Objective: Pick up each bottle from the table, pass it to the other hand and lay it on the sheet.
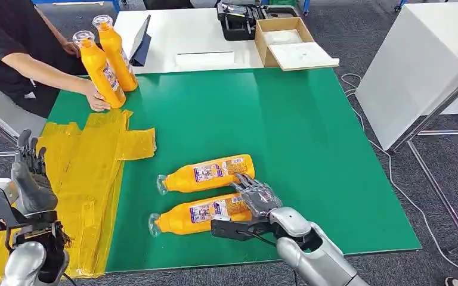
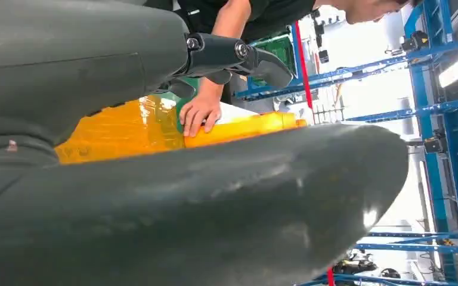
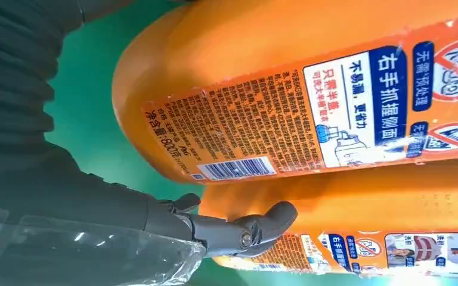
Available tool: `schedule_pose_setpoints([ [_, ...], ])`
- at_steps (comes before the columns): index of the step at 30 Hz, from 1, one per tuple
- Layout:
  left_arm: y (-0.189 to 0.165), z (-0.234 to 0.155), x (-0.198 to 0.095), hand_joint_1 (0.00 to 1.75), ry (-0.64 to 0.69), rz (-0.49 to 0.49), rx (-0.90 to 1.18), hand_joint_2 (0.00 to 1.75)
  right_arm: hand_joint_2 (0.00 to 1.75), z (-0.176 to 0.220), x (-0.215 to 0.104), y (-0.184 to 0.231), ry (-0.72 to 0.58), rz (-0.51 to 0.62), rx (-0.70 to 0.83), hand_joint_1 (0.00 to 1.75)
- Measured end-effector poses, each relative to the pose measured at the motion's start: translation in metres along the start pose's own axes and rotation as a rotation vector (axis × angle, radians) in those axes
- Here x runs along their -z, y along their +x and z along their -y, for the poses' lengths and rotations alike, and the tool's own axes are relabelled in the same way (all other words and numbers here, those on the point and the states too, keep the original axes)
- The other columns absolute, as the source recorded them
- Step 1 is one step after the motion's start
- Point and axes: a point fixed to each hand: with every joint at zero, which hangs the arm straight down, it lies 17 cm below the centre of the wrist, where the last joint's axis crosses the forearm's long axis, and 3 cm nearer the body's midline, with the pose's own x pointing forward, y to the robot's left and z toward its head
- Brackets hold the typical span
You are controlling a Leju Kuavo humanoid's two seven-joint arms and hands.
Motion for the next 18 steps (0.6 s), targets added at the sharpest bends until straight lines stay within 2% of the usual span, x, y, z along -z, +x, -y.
schedule_pose_setpoints([
  [5,0.000,0.000,0.000,0.00,0.000,-0.001,-0.003,0.00,1.75,-0.004,0.000,0.001,0.014,0.002,0.017,0.00],
  [12,-0.007,0.003,0.012,0.00,0.003,-0.013,-0.039,0.00,1.75,-0.025,0.000,0.014,0.099,0.045,0.029,0.00],
  [13,-0.008,0.003,0.014,0.00,0.002,-0.013,-0.041,0.00,1.75,-0.026,0.001,0.017,0.106,0.053,0.024,1.75],
  [18,-0.012,0.001,0.026,0.00,0.037,-0.002,-0.071,0.00,1.75,-0.036,0.007,0.035,0.182,0.130,-0.022,1.75],
])
